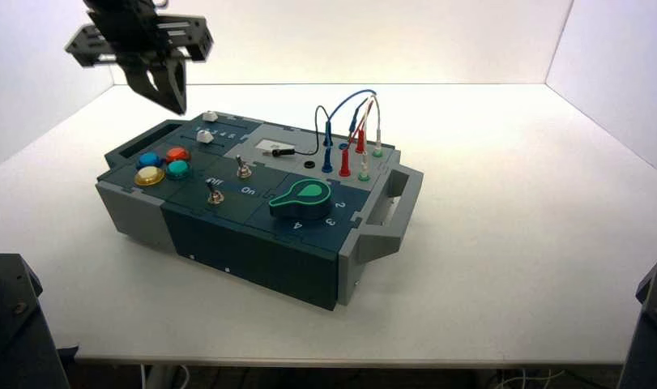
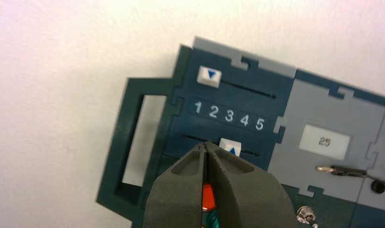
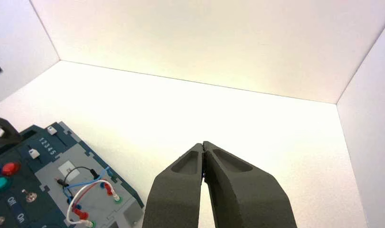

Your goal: Move the bottom slider to position 5.

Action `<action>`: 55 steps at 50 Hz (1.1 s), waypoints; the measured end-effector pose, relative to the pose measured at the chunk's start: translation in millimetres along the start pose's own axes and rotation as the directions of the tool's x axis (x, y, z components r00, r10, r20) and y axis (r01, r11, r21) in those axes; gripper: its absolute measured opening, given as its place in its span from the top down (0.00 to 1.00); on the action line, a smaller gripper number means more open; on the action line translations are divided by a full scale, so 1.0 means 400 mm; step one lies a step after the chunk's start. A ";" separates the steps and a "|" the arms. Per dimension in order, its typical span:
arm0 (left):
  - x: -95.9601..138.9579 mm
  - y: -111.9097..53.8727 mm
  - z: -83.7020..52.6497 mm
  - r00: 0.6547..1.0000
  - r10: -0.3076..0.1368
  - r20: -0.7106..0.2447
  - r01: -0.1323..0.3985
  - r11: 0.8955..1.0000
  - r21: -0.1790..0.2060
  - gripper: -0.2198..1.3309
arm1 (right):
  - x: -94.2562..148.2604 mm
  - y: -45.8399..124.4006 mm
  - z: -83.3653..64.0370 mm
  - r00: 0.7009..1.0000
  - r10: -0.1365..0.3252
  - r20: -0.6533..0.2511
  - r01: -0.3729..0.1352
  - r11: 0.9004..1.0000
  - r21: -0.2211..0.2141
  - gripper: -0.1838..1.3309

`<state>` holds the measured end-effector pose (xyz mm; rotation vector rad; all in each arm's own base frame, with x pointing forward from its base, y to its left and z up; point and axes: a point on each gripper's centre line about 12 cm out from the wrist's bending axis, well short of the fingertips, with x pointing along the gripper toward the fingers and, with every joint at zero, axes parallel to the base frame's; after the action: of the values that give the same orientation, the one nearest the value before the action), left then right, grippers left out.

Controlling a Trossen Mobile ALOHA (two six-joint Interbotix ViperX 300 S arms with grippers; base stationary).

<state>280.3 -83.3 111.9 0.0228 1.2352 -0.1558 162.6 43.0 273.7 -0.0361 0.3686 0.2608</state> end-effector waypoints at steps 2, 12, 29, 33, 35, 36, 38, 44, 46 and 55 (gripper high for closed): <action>0.006 -0.002 -0.002 1.000 0.000 -0.005 0.000 1.000 0.003 0.97 | 0.000 0.000 0.000 1.000 0.000 0.000 0.000 1.000 0.000 0.97; 0.044 -0.006 -0.002 0.999 0.004 -0.035 -0.003 1.000 0.010 0.97 | 0.000 0.000 0.000 1.000 -0.001 0.000 0.001 1.000 0.002 0.97; 0.056 -0.009 0.016 1.000 0.001 -0.014 -0.001 1.000 0.011 0.97 | -0.001 0.000 0.000 1.000 0.000 0.002 0.000 1.000 0.000 0.97; 0.058 -0.010 0.022 1.000 0.001 -0.011 -0.001 1.000 0.011 0.97 | -0.001 0.000 0.000 1.000 -0.001 0.002 0.001 1.000 0.002 0.97; 0.062 -0.010 0.024 1.000 0.001 -0.014 -0.001 1.000 0.009 0.97 | -0.002 0.000 0.001 1.000 0.001 0.005 -0.001 1.000 0.003 0.97; 0.063 -0.010 0.025 1.000 0.001 -0.014 -0.001 1.000 0.011 0.97 | -0.001 0.000 0.000 1.000 0.001 0.002 -0.001 1.000 0.001 0.97; 0.065 -0.010 0.026 1.000 0.002 -0.017 -0.002 1.000 0.009 0.96 | -0.001 0.000 0.000 1.000 0.001 0.002 -0.001 1.000 0.001 0.97; 0.069 -0.010 0.023 1.000 0.003 -0.025 -0.003 1.000 0.011 0.97 | -0.002 0.000 0.001 1.000 0.001 0.003 -0.001 1.000 0.001 0.97; 0.070 -0.010 0.023 1.000 0.003 -0.025 -0.003 1.000 0.011 0.97 | -0.002 0.000 0.001 1.000 0.001 0.003 -0.001 1.000 0.001 0.97; 0.077 -0.009 0.020 0.999 0.005 -0.034 -0.004 1.000 0.011 0.97 | -0.002 0.000 0.001 1.000 0.001 0.005 -0.001 1.000 0.001 0.97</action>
<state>297.2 -91.0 86.0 0.0375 1.2678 -0.1587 162.2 43.0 274.3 -0.0340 0.3642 0.2611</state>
